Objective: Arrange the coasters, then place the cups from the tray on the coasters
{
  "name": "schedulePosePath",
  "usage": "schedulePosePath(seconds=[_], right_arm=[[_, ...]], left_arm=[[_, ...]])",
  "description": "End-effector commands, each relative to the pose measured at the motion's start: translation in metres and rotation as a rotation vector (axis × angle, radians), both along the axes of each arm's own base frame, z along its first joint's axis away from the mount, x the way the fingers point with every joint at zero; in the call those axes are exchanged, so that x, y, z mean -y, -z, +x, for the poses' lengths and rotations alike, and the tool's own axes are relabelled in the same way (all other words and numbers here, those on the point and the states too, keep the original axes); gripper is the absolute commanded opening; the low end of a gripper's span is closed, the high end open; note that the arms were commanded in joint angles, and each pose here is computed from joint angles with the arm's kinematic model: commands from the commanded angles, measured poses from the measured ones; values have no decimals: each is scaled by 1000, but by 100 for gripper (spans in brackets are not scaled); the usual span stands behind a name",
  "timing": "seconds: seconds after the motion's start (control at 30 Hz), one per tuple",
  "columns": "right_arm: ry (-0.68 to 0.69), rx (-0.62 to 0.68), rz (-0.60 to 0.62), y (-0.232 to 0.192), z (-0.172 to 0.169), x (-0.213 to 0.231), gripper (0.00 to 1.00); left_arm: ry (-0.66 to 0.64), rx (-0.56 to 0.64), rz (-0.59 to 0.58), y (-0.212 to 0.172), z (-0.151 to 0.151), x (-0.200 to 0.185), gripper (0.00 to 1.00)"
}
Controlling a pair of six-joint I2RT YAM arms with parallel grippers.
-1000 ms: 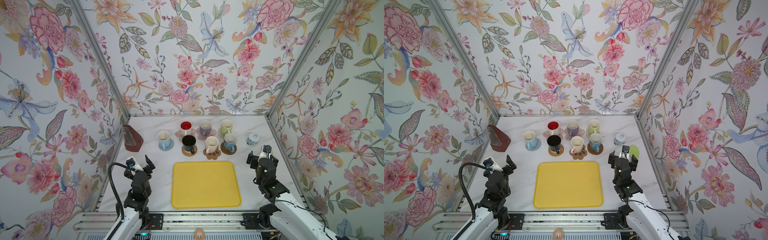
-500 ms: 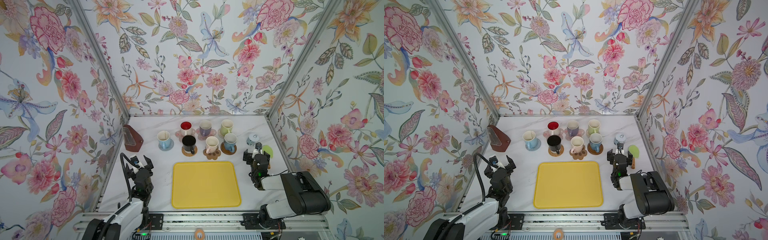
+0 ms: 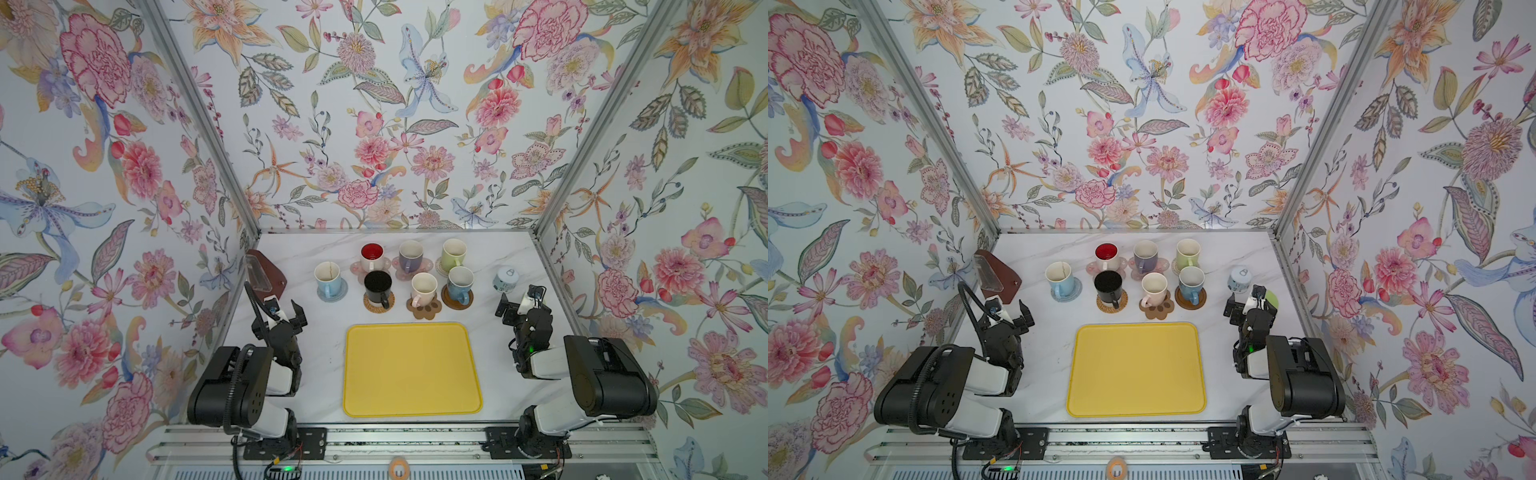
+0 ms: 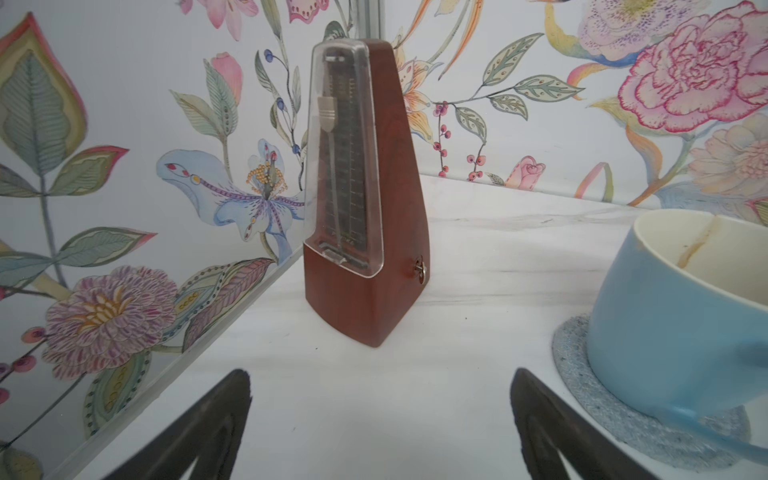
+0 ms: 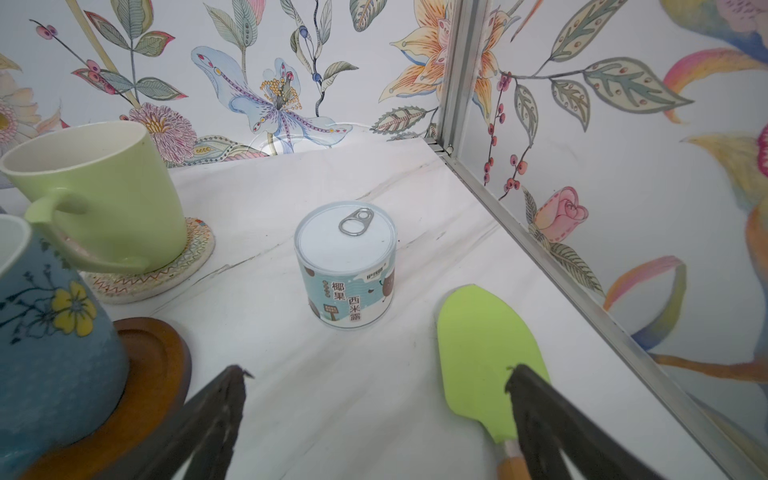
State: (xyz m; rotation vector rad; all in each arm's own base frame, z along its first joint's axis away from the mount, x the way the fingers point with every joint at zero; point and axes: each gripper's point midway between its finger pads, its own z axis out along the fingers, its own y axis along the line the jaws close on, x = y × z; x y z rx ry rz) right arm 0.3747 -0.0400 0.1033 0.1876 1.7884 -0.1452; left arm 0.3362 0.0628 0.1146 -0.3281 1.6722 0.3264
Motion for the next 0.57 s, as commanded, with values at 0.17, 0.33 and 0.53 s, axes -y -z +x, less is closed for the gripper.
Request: schedulePosePath(seconds=[0.17,0.33,0.53], right_arm=[[2,12,23,-5,7,0,99],[-3,4,27,-4,8,0,99],[-16,26,23,-7,4,-2,99]], left_arm=[[97,6,5,-5,27,12,99],[78,-22,15,-3,33,12,99],[93,-45,25,0,35,16,99]])
